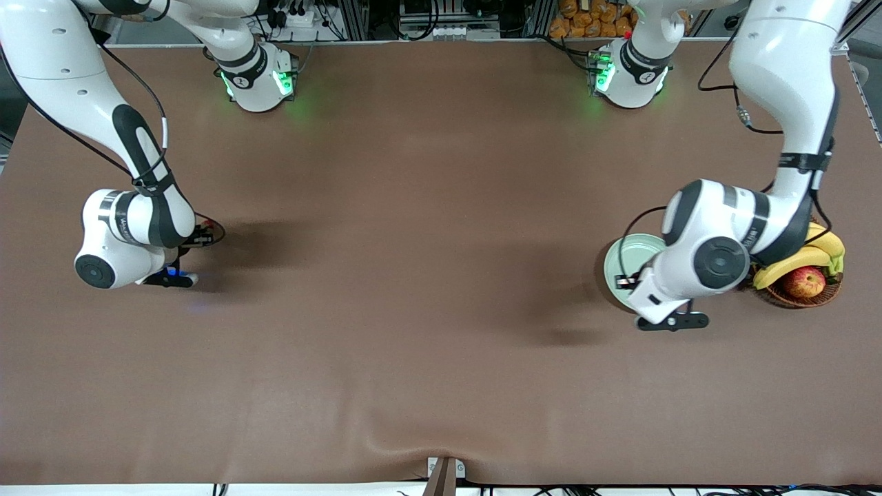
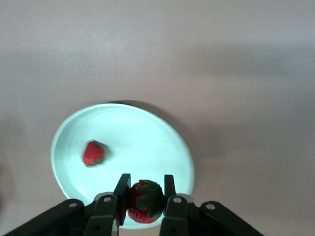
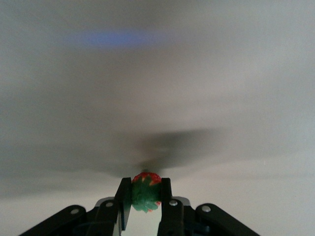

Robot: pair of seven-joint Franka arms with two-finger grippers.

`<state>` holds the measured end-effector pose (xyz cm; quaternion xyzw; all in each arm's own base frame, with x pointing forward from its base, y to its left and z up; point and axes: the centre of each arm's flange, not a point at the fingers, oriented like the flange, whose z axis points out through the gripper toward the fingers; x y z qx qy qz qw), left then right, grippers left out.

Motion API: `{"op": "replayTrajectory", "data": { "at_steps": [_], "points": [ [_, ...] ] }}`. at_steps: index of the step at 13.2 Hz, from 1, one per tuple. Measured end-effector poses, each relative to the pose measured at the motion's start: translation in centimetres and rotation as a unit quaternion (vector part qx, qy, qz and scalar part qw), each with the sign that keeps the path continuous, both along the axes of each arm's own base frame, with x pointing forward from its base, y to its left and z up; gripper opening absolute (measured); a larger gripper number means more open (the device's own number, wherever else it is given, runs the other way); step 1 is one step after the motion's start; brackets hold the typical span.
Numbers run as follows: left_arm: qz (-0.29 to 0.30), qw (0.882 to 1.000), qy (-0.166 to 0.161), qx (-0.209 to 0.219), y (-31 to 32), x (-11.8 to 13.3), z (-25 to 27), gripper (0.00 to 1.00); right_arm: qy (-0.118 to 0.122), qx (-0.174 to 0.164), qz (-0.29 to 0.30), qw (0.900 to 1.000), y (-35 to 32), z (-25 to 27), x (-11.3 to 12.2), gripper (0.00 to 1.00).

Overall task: Collect all strawberries into plate
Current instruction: 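Place the strawberry on the plate with the left gripper while the right gripper carries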

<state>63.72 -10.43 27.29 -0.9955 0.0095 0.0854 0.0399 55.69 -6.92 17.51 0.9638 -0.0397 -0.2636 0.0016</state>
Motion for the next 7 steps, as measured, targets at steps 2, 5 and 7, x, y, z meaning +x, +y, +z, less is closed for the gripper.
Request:
{"op": "replayTrajectory", "data": {
  "at_steps": [2, 5, 7],
  "points": [
    [-0.014, 1.0, -0.007, -0.016, 3.3, -1.2, -3.3, 0.32, -0.044, 0.032, -0.032, 0.998, 4.9, 2.8, 3.4, 0.29],
    [-0.017, 0.999, -0.02, -0.031, 4.9, -2.7, -6.7, 0.32, -0.062, 0.121, -0.118, 0.984, 17.6, 5.3, 5.1, 0.29],
    [-0.023, 0.999, -0.027, -0.038, 4.1, -2.8, -7.3, 0.32, -0.069, 0.184, -0.207, 0.958, 26.9, 6.5, 4.9, 0.29]
  ]
}}
